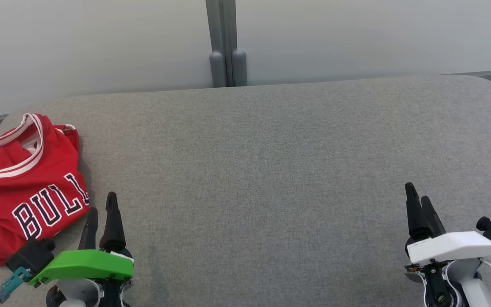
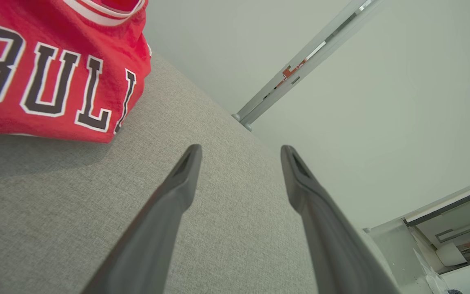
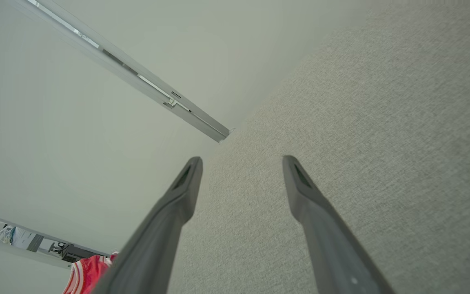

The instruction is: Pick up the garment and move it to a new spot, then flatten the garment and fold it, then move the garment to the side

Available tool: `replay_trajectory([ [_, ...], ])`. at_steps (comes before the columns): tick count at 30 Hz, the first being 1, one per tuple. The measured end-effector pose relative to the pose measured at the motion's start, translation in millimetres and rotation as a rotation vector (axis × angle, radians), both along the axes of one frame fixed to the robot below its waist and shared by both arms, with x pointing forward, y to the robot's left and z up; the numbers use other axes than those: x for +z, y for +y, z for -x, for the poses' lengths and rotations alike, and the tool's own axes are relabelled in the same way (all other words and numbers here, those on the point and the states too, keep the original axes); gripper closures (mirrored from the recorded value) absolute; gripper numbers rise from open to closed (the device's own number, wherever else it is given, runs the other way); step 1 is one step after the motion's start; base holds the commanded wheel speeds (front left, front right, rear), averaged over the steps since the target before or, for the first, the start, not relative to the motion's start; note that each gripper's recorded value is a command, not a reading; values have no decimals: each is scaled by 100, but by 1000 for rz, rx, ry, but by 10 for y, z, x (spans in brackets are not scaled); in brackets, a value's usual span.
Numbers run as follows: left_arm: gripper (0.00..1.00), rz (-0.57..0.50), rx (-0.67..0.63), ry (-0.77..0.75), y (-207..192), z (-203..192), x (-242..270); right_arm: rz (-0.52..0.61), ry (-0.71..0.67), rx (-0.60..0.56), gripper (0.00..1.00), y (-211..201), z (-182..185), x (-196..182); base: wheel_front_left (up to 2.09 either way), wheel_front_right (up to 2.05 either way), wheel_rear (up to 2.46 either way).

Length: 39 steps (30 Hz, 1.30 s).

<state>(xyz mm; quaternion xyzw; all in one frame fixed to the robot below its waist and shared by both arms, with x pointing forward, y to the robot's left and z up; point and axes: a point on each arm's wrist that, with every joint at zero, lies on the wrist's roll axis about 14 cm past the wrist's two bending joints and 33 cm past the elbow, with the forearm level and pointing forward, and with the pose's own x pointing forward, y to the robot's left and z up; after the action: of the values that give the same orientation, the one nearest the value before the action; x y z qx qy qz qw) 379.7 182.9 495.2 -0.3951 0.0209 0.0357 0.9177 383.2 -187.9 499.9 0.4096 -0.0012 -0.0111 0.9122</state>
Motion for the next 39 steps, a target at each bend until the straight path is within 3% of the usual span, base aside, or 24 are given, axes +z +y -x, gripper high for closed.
replay_trajectory([
  [14, 0, -242, -6, -19, -49, 26, 58, 205, 2, 8, 0, 11, 18, -39, 0, 0, 0],
  [39, 0, -526, -17, -63, -92, 133, 108, 475, -11, 49, 0, 103, 63, -83, 0, 0, 0],
])
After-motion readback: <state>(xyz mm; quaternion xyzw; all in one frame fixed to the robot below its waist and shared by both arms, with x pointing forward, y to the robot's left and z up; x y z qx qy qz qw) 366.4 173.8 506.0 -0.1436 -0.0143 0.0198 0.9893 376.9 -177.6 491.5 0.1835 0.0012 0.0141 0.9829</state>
